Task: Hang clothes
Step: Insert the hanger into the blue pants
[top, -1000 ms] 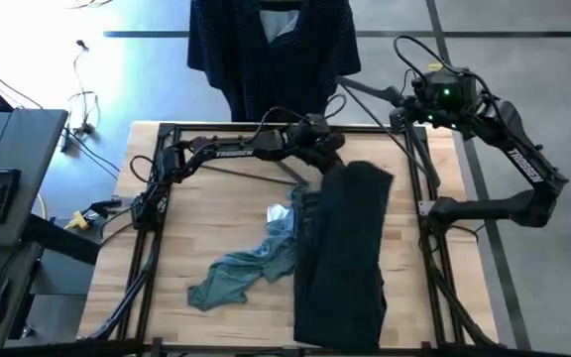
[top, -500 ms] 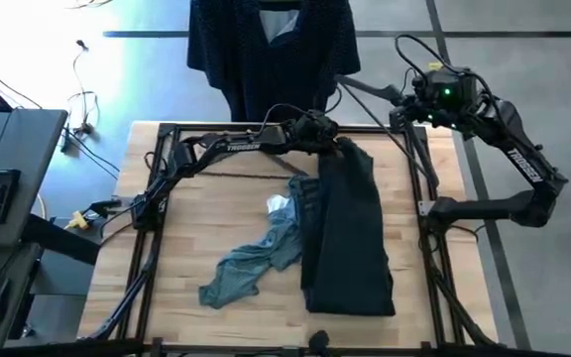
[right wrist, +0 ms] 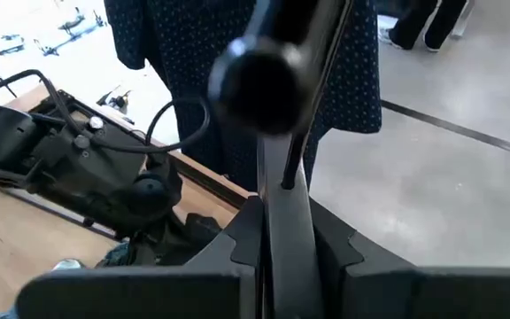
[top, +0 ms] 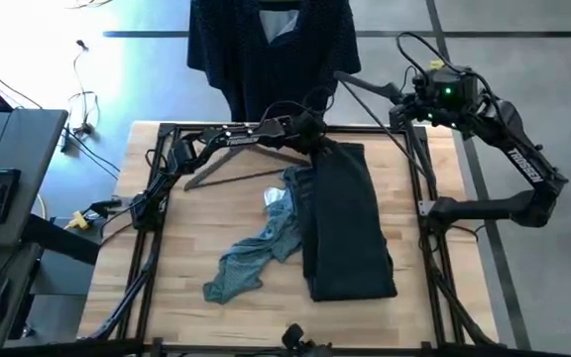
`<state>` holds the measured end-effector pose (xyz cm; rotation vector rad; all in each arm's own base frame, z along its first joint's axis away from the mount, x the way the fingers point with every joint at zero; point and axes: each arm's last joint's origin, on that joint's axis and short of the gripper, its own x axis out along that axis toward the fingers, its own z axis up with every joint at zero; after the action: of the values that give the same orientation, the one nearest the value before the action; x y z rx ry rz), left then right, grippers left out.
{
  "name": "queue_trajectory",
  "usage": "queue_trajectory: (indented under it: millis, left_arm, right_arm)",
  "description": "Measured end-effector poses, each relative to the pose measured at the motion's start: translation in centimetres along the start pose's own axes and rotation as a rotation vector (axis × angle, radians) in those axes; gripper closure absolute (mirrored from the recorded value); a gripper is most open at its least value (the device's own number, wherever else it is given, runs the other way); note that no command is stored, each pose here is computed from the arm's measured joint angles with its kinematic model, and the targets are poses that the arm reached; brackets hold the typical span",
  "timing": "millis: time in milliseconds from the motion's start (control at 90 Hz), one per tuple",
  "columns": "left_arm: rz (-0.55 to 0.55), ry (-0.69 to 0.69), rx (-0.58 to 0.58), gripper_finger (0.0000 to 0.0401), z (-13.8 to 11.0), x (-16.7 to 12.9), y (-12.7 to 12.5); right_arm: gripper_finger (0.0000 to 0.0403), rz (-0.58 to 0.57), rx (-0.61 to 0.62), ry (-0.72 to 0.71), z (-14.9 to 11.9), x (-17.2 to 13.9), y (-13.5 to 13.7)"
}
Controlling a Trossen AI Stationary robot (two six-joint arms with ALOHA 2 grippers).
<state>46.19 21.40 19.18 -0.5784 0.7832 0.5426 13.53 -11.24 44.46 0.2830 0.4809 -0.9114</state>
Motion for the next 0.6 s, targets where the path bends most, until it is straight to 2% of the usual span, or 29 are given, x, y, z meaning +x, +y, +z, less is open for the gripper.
queue_trajectory:
  millis: [156, 322, 444, 533, 600]
  left_arm:
    - [-0.102, 0.157, -0.101, 0.026, 0.5, -1.7, -0.1]
    - [-0.235, 0.39, -0.168, 0.0249, -1.3, -2.3, -1.3]
    - [-0.164, 0.526, -0.135, 0.025, -3.7, -2.7, -3.1]
    - [-0.092, 0.52, -0.063, 0.025, -4.7, -2.7, -4.4]
    - [-0.072, 0.491, -0.061, 0.025, -4.9, -2.6, -5.2]
  right_arm:
    - [0.0378, 0.005, -0.001, -0.006, 0.1, 0.0, 0.0]
    - [0.0378, 0.006, -0.001, -0.006, 0.1, 0.0, 0.0]
    - [0.0378, 0.006, -0.002, -0.006, 0.1, 0.0, 0.0]
    - [0.0378, 0.006, -0.005, -0.006, 0.1, 0.0, 0.0]
    - [0.0378, 0.007, -0.013, -0.006, 0.1, 0.0, 0.0]
